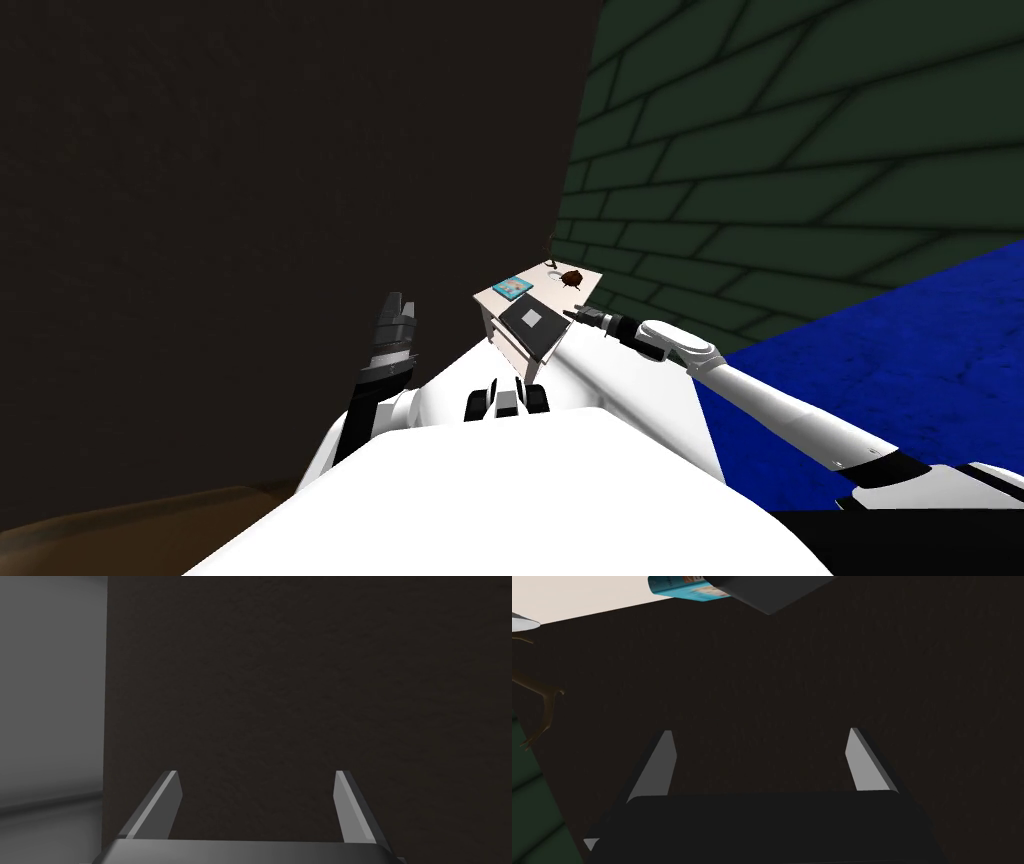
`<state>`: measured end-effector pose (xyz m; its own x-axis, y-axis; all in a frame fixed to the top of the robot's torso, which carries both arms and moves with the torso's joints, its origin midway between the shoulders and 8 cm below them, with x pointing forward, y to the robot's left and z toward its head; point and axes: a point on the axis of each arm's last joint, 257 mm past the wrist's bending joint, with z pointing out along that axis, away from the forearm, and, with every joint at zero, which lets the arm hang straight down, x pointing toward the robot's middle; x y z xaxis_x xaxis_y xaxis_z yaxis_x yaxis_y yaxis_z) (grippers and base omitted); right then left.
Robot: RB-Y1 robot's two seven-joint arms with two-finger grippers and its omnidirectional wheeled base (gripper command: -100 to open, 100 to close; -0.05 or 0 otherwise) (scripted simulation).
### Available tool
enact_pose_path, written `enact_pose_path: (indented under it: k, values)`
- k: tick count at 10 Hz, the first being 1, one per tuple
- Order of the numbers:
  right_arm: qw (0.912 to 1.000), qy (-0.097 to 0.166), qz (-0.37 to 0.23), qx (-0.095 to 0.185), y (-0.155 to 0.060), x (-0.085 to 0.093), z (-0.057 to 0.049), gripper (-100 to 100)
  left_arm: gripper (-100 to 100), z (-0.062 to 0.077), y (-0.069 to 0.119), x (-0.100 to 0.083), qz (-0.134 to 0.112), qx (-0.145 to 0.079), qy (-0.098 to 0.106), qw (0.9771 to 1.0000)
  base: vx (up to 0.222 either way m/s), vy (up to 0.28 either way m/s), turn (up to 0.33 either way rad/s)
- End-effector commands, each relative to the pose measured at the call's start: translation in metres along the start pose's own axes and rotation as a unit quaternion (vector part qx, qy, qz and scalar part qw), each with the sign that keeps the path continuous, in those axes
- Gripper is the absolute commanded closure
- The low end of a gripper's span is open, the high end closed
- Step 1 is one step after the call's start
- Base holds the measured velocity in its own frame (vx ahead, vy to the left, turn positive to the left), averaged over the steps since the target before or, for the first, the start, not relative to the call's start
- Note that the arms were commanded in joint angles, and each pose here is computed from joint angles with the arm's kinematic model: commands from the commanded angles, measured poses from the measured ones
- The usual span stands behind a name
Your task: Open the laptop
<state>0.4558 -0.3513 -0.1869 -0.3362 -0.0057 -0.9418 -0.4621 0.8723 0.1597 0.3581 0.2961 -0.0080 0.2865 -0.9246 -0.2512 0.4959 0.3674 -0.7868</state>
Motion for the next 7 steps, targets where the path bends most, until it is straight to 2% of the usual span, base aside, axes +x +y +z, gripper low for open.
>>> enact_pose_path:
  k: [1, 2, 3, 7]
  values:
    - [1.0, 0.002, -0.002, -0.009, 0.0037, -0.02, -0.0039, -100, 0, 0.0, 0.0, 0.0, 0.0, 0.0, 0.0, 1.0, 0.012, 0.021, -0.061]
    - [1.0, 0.001, -0.002, -0.007, 0.0027, -0.0162, -0.0031, -100, 0, 0.0, 0.0, 0.0, 0.0, 0.0, 0.0, 1.0, 0.003, 0.007, -0.015]
    - [1.0, 0.001, -0.001, -0.007, 0.003, -0.017, -0.0032, 0, 0, 0.0, 0.0, 0.0, 0.0, 0.0, 0.0, 1.0, 0.0, 0.0, 0.0]
    - [1.0, 0.001, -0.001, -0.007, 0.003, -0.0169, -0.0032, 0, 0, 0.0, 0.0, 0.0, 0.0, 0.0, 0.0, 1.0, 0.0, 0.0, 0.0]
